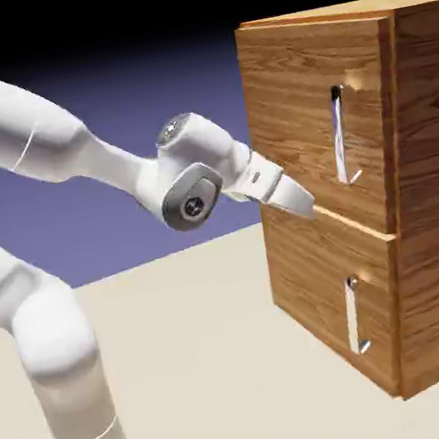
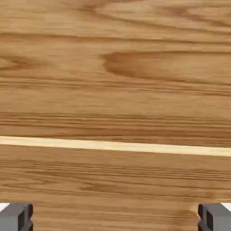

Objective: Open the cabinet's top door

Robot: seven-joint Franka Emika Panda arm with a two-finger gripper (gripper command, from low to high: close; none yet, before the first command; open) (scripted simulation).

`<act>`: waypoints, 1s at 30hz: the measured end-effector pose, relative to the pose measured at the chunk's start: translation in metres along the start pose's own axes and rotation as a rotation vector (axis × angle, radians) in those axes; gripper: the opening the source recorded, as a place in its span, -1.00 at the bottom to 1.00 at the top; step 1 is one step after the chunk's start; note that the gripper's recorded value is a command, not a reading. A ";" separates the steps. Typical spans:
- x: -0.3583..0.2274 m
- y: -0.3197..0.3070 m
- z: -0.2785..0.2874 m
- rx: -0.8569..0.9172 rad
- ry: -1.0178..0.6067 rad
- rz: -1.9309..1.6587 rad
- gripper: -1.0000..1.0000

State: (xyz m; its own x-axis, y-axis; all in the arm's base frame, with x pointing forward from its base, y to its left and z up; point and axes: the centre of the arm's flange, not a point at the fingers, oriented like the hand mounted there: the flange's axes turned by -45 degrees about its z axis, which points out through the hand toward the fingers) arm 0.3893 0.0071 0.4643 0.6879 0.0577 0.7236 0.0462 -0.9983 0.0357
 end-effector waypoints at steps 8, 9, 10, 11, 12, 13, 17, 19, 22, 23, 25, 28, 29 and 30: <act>0.024 -0.012 -0.028 -0.006 0.091 -0.028 1.00; 0.026 -0.013 -0.031 -0.007 0.102 -0.030 1.00; 0.028 -0.014 -0.035 -0.009 0.114 -0.033 1.00; 0.030 -0.014 -0.038 -0.010 0.126 -0.035 1.00; 0.032 -0.015 -0.042 -0.011 0.138 -0.038 1.00; 0.034 -0.016 -0.045 -0.012 0.150 -0.039 1.00; 0.040 -0.017 -0.058 -0.017 0.199 -0.046 1.00; 0.042 -0.017 -0.064 -0.020 0.224 -0.048 1.00; 0.044 -0.015 -0.072 -0.024 0.262 -0.050 1.00; 0.044 -0.015 -0.074 -0.025 0.275 -0.050 1.00; 0.045 -0.013 -0.079 -0.027 0.300 -0.050 1.00; 0.045 -0.009 -0.085 -0.030 0.339 -0.049 1.00; 0.045 -0.008 -0.087 -0.031 0.352 -0.048 1.00; 0.045 -0.006 -0.089 -0.032 0.365 -0.047 1.00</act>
State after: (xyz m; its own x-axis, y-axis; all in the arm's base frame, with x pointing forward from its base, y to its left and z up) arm 0.3555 0.0150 0.5582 0.3818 0.1023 0.9186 0.0453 -0.9947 0.0920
